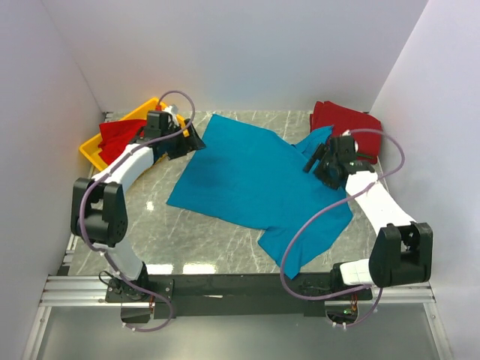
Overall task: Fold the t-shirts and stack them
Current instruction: Flatten the tshirt out
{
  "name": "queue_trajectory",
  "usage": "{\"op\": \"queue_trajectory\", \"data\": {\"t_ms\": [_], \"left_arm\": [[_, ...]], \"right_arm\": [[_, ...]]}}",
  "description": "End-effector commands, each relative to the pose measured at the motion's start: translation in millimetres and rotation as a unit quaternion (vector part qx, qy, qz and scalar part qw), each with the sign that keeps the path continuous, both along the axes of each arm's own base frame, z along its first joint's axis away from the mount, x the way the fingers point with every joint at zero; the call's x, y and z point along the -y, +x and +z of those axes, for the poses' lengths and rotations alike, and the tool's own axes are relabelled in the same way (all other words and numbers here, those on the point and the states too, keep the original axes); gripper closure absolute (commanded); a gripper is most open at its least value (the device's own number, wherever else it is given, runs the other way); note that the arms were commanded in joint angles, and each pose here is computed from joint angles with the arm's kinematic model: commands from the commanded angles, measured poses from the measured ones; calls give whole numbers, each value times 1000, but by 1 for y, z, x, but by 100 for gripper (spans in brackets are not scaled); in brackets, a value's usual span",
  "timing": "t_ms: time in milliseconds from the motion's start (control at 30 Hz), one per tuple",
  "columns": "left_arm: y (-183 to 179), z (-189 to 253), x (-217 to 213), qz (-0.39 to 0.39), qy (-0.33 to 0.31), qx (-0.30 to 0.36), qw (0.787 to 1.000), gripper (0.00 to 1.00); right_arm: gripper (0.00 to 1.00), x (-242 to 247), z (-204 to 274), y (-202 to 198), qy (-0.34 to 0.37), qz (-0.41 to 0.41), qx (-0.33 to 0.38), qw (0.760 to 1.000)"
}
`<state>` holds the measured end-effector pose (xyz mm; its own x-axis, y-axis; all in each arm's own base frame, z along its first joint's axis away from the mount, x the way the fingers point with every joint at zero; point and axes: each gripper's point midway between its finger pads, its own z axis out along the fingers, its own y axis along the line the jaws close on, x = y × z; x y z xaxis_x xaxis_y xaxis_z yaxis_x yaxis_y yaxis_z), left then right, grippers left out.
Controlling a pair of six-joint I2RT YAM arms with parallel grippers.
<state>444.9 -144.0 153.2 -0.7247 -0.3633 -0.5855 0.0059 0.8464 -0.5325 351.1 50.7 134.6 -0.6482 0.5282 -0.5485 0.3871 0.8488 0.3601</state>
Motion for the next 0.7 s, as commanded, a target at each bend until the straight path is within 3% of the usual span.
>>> {"op": "queue_trajectory", "data": {"t_ms": [0,233,667], "left_arm": [[12,4,17,-23,-32,12,999,11],[10,-35,29,-48,-49,-24,997,11],[-7,-102,29,-84,-26,-96,991,11]], "right_arm": [[14,-8,-2,-9,24,-11,11,1000],[14,-15,-35,-21,47,-11,-25,999],[15,-29,-75,-2,57,0,-82,995]]}}
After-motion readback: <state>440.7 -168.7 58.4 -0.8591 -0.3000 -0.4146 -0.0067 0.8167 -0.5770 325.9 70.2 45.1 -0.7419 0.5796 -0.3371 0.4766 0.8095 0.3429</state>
